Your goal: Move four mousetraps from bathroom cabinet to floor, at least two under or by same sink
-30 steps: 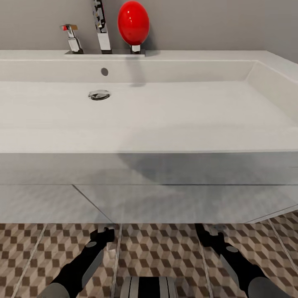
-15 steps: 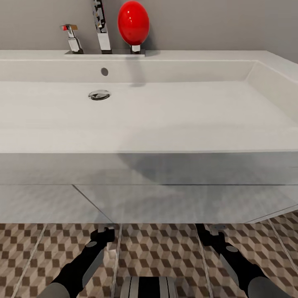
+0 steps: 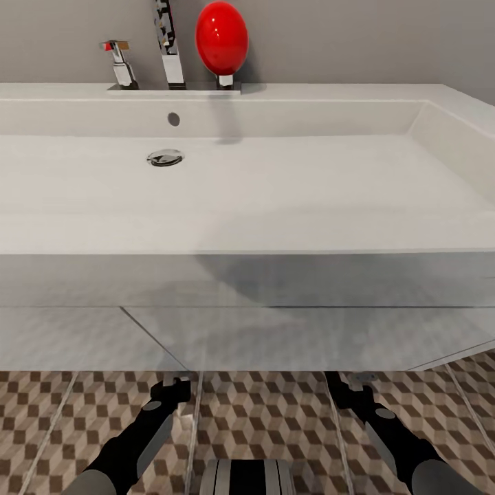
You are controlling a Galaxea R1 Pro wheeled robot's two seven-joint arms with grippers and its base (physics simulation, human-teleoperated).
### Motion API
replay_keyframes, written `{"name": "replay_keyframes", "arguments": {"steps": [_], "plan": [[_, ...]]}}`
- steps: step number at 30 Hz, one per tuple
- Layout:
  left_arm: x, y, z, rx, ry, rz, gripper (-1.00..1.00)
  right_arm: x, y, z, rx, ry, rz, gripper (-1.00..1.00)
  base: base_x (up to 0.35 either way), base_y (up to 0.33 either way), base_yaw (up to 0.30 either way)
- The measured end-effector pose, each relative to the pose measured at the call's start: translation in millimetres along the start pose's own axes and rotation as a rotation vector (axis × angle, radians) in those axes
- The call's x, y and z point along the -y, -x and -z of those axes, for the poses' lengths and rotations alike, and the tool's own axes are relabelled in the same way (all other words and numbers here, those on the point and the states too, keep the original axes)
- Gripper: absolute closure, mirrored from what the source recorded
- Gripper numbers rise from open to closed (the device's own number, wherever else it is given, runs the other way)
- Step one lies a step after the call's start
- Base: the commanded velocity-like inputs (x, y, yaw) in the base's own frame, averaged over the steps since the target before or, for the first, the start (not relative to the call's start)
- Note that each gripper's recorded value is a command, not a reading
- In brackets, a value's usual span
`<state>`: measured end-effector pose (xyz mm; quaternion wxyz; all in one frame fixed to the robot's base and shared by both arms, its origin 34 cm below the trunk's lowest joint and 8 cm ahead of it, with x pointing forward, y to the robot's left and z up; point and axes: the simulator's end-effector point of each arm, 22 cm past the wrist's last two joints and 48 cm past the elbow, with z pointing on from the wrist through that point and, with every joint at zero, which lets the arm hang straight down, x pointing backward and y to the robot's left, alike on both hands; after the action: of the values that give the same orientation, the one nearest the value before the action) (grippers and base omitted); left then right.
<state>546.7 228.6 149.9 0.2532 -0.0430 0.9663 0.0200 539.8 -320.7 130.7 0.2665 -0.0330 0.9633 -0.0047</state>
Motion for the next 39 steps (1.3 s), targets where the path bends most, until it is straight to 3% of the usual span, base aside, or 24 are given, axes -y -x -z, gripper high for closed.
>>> {"name": "replay_keyframes", "arguments": {"steps": [7, 30, 39], "plan": [[0.3, -0.3, 0.0, -0.001, -0.001, 0.000, 1.00, 0.0, 0.0, 0.0, 0.000, 0.000, 0.000, 1.00, 0.000, 0.000, 0.000], [-2.4, -52.0, -21.7, -0.094, 0.008, -0.006, 1.00, -3.6, -53.3, -18.8, -0.093, 0.007, 0.000, 1.00, 0.000, 0.000, 0.000], [-1.7, -51.9, -21.7, -0.094, 0.006, -0.005, 1.00, -3.6, -52.7, -18.9, -0.090, 0.007, 0.000, 1.00, 0.000, 0.000, 0.000]]}}
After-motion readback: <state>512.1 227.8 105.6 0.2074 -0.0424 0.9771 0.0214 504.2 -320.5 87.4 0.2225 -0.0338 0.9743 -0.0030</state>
